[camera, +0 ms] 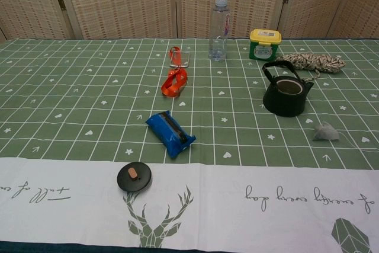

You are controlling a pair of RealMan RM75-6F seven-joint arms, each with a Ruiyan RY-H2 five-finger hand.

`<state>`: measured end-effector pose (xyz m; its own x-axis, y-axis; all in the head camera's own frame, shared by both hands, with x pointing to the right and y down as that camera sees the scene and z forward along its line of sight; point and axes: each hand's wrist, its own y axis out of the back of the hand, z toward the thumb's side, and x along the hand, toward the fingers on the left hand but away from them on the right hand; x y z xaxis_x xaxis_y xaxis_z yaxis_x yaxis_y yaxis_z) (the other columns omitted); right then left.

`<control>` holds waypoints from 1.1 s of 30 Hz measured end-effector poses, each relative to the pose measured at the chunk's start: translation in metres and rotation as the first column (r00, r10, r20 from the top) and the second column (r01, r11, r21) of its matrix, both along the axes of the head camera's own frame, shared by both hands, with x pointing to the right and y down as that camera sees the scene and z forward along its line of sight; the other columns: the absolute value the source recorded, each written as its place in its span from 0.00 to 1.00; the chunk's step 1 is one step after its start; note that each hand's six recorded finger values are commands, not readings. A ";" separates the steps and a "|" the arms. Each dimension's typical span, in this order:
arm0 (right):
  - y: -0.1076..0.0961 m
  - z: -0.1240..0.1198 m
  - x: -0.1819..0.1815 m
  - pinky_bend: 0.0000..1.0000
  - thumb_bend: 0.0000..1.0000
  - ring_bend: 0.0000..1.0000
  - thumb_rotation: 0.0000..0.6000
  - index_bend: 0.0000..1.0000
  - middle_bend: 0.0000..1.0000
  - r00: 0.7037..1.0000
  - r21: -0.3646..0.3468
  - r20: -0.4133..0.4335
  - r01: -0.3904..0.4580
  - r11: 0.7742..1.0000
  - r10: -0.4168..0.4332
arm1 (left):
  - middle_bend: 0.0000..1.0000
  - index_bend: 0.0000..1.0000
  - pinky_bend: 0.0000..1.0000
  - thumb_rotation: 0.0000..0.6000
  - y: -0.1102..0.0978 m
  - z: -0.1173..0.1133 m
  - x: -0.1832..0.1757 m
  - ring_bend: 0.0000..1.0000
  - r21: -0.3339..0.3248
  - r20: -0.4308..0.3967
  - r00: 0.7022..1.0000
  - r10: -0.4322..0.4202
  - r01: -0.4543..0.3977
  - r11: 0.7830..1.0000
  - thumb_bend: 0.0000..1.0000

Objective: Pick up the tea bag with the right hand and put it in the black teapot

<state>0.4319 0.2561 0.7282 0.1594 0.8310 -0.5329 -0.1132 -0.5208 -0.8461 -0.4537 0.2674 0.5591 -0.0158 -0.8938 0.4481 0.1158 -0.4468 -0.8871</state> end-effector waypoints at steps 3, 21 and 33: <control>-0.001 0.001 -0.001 0.00 0.41 0.00 1.00 0.46 0.00 1.000 0.000 -0.002 0.005 1.000 -0.005 | 0.08 0.01 0.02 1.00 0.000 0.000 0.000 0.06 0.000 -0.001 1.000 0.000 0.000 1.000 0.27; -0.004 0.002 -0.005 0.00 0.41 0.00 1.00 0.51 0.00 1.000 0.001 0.007 0.029 1.000 -0.029 | 0.12 0.00 0.04 1.00 0.000 -0.004 0.006 0.09 0.033 -0.038 0.998 0.057 -0.056 0.998 0.27; -0.005 0.006 -0.005 0.00 0.41 0.00 1.00 0.57 0.00 0.999 -0.006 -0.002 0.037 0.999 -0.037 | 0.13 0.00 0.05 1.00 0.000 -0.004 0.007 0.09 0.041 -0.036 0.997 0.066 -0.065 0.997 0.27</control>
